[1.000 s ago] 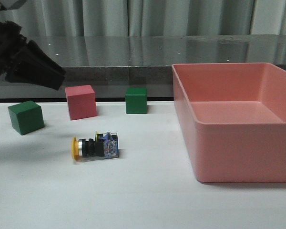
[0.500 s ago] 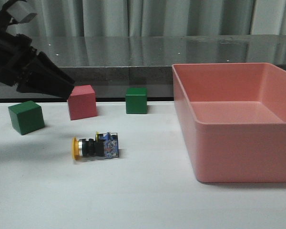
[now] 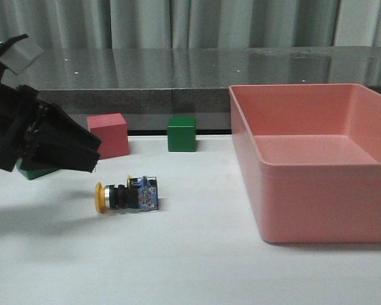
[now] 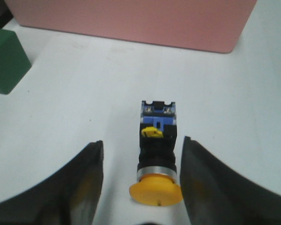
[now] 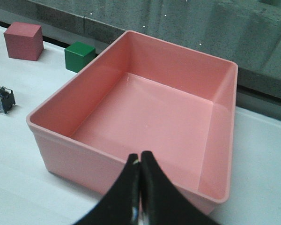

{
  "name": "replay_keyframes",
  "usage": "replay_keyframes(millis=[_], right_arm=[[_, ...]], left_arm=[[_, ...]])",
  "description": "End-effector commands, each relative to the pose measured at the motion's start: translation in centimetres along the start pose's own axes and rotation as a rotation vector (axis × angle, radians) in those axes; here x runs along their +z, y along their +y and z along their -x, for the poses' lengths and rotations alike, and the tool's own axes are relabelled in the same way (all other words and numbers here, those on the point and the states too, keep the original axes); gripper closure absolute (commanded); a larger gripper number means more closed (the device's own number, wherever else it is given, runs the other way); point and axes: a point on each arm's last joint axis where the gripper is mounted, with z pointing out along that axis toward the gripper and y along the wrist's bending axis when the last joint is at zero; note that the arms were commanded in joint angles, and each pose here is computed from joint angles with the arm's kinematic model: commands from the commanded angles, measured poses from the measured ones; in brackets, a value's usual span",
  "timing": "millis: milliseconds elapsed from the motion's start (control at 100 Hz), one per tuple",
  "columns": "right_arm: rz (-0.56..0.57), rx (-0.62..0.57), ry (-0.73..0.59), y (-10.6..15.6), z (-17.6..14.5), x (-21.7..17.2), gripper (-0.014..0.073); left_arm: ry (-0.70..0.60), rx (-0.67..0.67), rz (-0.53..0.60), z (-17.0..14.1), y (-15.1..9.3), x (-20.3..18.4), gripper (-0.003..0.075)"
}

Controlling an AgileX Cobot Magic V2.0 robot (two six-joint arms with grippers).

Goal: Place and stand button with both arms
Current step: 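Grasp the button base with the left gripper and lift it, then rotate the button cap-up and lower it onto the table with the left gripper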

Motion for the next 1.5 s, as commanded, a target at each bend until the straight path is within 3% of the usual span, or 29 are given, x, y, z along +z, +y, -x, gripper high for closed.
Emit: replay_keyframes(millis=[0, 260, 780, 870, 1000, 1030, 1170, 1270, 1390, 1490], right_arm=[[-0.048, 0.007, -0.077, -0.5, 1.3, -0.2, 0.0655], [-0.048, 0.007, -0.077, -0.5, 1.3, -0.2, 0.0655], [-0.048, 0.007, -0.077, -0.5, 1.3, -0.2, 0.0655], [-0.048, 0.007, -0.077, -0.5, 1.3, -0.2, 0.0655], [-0.048, 0.007, -0.077, -0.5, 1.3, -0.2, 0.0655], [-0.048, 0.007, -0.077, -0.5, 1.3, -0.2, 0.0655], [-0.048, 0.007, -0.077, -0.5, 1.3, -0.2, 0.0655], [-0.048, 0.007, -0.078, -0.6, 1.3, -0.2, 0.0655], [-0.048, 0.007, -0.078, -0.6, 1.3, -0.2, 0.0655], [-0.048, 0.007, -0.078, -0.6, 1.3, -0.2, 0.0655]], left_arm=[[-0.041, 0.056, 0.056, 2.3, 0.0, 0.2, 0.0363], [0.014, 0.062, 0.086, 2.7, -0.1, 2.4, 0.0360], [0.043, -0.029, 0.016, -0.9, -0.2, 4.4, 0.0369], [0.036, -0.029, 0.010, -0.8, -0.2, 4.4, 0.0449], [-0.008, -0.027, -0.025, -0.4, -0.5, 4.3, 0.0692], [-0.023, -0.021, -0.030, -0.1, -0.5, 4.1, 0.0743], [-0.071, 0.001, -0.027, 2.1, -0.7, 2.8, 0.0740], [-0.050, 0.074, 0.059, 5.0, -0.8, 0.9, 0.0740], [0.120, 0.196, 0.231, 8.4, -0.6, -1.8, 0.0740], [0.301, 0.312, 0.296, 11.3, -1.0, -3.7, 0.0739]])
